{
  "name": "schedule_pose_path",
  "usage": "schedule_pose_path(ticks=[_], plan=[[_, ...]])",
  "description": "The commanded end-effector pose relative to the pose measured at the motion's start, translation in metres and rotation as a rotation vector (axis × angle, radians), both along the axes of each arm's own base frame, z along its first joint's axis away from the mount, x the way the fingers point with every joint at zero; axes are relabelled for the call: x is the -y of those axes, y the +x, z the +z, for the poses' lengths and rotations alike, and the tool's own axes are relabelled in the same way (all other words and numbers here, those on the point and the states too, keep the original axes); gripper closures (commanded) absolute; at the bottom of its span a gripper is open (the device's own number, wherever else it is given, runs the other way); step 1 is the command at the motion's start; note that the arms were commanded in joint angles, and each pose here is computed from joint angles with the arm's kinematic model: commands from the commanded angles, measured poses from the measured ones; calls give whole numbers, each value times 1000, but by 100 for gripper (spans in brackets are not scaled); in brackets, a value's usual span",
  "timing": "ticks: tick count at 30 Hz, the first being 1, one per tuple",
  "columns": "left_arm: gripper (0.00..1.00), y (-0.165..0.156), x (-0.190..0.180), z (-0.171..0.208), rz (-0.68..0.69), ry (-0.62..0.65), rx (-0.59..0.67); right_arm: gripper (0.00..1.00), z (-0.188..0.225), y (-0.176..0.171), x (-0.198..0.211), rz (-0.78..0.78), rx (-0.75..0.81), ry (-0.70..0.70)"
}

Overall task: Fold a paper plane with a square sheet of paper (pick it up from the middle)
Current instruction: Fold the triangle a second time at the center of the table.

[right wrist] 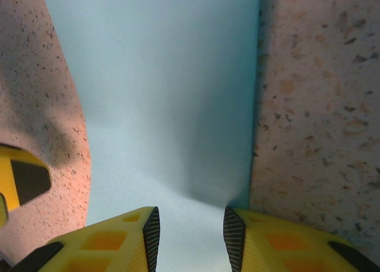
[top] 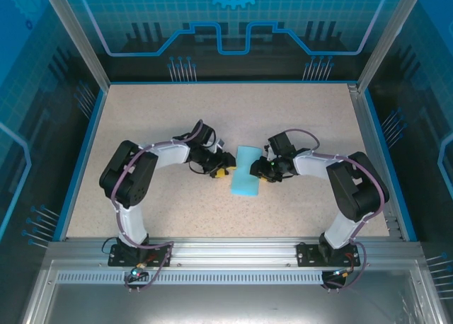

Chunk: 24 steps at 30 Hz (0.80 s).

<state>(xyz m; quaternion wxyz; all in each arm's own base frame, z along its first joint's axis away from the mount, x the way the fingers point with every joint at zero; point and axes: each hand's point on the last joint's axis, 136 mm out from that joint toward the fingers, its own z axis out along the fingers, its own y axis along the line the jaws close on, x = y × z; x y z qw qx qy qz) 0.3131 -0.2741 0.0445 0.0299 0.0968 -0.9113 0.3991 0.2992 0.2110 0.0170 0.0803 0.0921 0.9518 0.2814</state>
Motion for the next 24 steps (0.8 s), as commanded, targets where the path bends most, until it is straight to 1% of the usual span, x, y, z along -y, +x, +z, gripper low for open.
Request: schedule_pose_path(ticks=[1,4,7,10,15,18,24], plan=[[50,-27,2,9,17,-36,-96,62,-26,-25,19,-9,-90,-92],[50,-37,7,7,34,-81,-127,62,-27,-25,20,-10,-91,-94],[50,-40,12,3,56,-117,-160,62,-28,-26,20,-9,-91,-95],[51,-38,15,3,60,-143,-164,62,-30,-26,21,-11,-92,-97],[54,-35,16,2,67,-137,-153,62,-32,-26,20,-9,-97,-93],[55,-35,18,0,58,-140,-170,62,-33,-26,19,-12,-100,-89],[53,-35,14,-7,65,-99,-174,62,-33,-25,19,-12,-100,-88]])
